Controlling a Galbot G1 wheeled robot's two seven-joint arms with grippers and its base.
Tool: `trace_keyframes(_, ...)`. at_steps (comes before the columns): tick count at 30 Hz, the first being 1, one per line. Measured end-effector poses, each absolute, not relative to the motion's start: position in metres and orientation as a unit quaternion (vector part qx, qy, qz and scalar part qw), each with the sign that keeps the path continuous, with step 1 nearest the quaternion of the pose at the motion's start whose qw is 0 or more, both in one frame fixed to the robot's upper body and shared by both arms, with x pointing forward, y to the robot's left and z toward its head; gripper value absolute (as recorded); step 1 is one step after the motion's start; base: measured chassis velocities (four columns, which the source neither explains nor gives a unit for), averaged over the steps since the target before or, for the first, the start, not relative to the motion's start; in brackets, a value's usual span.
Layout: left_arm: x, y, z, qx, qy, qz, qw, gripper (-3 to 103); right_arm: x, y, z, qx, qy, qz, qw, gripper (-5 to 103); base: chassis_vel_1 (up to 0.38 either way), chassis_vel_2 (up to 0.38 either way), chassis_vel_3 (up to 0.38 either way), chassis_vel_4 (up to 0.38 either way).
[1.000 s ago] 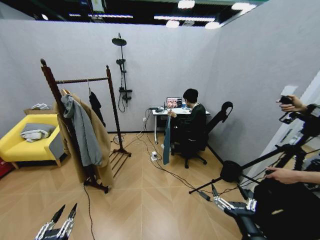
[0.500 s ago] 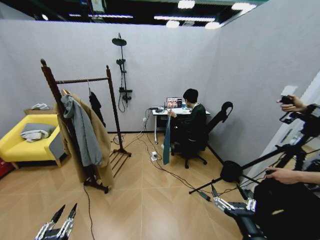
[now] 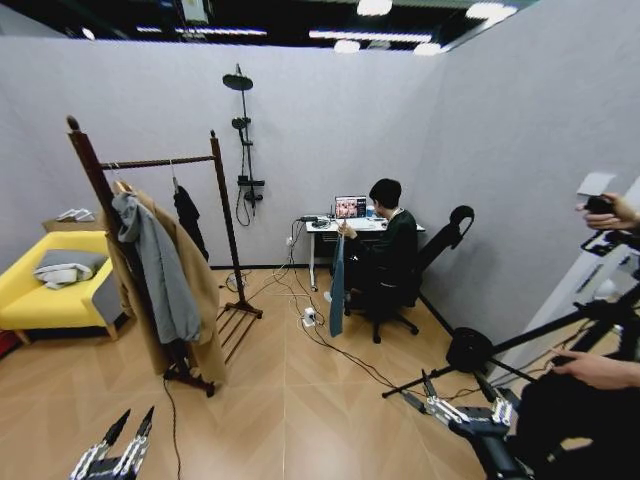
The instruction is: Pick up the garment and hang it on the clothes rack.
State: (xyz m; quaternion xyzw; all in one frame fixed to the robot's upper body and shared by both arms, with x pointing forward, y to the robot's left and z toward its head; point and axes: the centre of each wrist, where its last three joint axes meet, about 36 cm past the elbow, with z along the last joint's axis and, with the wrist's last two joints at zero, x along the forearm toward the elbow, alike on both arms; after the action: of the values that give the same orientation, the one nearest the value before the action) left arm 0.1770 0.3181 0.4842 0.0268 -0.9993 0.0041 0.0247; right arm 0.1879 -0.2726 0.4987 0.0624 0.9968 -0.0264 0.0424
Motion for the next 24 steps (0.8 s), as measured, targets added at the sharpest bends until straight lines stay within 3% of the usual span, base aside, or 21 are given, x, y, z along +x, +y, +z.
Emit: trace_keyframes(24,0.1770,0.3181,0.4841,0.027,-0.999,0.004,0.025,46,0.1860,-0.2722,0.4977,0.061,0.997,-0.028,0.041,100,-0.184,0.186,0.191,-0.190)
